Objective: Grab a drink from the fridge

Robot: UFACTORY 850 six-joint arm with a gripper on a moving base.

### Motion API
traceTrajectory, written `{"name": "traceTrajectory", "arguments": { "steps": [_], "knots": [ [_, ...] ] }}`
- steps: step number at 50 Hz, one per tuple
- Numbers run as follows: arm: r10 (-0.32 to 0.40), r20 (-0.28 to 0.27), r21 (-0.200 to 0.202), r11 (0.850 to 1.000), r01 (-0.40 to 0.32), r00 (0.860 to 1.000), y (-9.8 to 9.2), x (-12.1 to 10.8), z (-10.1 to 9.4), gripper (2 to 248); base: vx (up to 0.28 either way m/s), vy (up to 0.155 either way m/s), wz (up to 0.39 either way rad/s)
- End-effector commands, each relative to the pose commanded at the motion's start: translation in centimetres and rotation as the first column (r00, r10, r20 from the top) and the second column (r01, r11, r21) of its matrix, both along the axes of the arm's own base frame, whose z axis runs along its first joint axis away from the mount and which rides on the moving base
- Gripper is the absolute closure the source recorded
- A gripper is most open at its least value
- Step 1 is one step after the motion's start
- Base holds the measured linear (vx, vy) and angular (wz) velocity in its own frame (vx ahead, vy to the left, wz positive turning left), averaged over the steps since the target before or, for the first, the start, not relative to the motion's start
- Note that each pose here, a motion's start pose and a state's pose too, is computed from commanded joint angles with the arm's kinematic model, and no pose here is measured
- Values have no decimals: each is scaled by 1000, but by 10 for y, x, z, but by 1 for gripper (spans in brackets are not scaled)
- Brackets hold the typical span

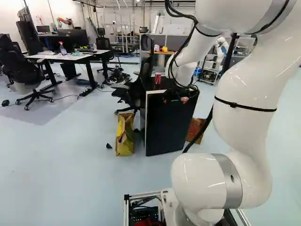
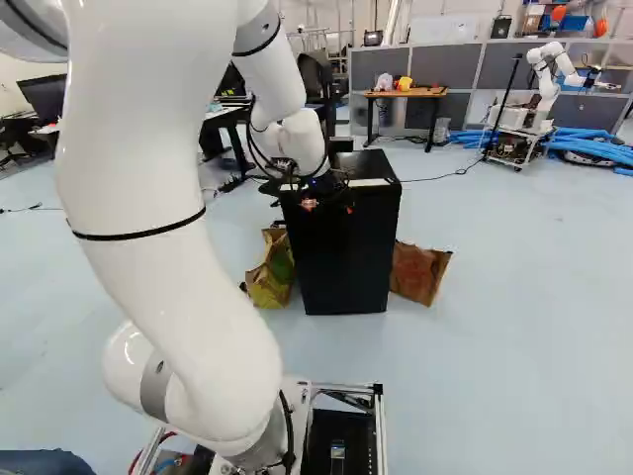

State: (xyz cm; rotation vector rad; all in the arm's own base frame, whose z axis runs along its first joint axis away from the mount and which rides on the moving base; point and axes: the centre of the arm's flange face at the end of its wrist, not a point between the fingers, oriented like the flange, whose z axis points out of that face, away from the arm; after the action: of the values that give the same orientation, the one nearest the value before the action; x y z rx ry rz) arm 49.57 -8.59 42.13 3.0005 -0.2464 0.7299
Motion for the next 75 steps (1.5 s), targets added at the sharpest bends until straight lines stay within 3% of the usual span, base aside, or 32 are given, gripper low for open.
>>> {"name": "traceTrajectory", "arguments": {
  "steps": [18,35,51,75],
  "knots": [
    [25,161,-27,999,-21,987,15,-21,9,3,0,0,0],
    [51,328,-55,998,-35,943,25,-22,19,3,0,0,0],
    [60,479,-80,996,-25,876,24,-13,31,3,0,0,0],
    [99,662,-111,993,-33,743,34,28,36,3,0,0,0]
  ]
}}
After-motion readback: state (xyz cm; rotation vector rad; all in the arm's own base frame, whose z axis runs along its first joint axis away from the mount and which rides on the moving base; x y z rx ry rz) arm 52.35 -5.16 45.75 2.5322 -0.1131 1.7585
